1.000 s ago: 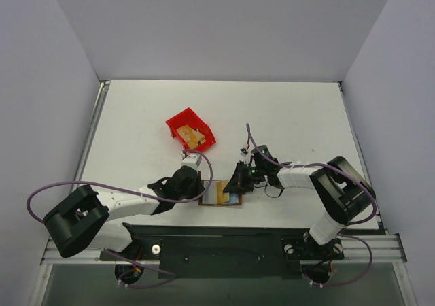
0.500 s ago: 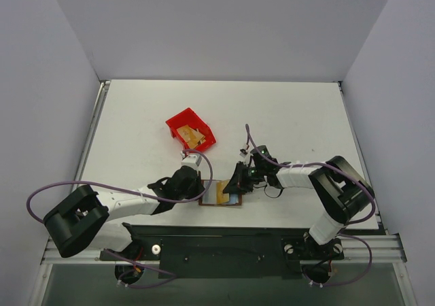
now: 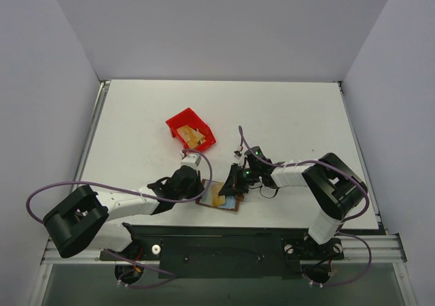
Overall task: Put the credit cards into the card holder
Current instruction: Insert the credit card into the card holder.
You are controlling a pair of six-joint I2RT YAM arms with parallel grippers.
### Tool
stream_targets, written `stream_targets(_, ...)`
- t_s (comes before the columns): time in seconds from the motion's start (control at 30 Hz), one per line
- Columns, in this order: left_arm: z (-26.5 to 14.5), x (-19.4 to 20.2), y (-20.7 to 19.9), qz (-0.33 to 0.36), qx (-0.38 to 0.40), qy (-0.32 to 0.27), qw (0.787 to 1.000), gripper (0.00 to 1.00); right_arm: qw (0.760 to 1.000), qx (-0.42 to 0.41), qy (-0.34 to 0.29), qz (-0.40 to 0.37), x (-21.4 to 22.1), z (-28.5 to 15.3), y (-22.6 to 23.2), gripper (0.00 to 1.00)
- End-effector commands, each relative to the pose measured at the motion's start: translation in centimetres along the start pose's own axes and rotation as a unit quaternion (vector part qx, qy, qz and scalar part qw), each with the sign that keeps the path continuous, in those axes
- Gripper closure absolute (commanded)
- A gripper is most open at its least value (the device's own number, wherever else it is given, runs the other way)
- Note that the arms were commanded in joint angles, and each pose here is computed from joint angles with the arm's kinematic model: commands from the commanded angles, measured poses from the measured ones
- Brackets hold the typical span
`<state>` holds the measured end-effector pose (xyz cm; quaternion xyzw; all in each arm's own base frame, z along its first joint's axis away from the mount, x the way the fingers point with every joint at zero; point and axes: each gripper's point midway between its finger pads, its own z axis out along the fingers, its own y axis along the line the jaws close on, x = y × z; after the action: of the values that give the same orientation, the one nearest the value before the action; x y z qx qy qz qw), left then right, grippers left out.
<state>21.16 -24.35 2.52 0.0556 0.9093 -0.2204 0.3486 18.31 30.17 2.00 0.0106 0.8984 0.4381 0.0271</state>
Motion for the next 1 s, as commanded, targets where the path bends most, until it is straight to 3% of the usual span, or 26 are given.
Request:
stream_targets(0.0,-0.2,1.3,0.9,0.006,-0.012,0.022,1.000,1.00,0.999,0.014,-0.024,-0.021,-1.1,0.2,0.1,1.00)
stream_targets(0.3,-0.2,1.4,1.0,0.007,-0.013,0.023,1.000,1.00,0.996,0.059,-0.063,-0.023,-1.8,-0.7,-1.5,1.00)
stream_targets(0.97,-0.2,1.3,0.9,0.006,-0.011,0.022,1.000,1.00,0.993,0.058,-0.099,0.016,-2.6,-0.2,-2.6,1.00)
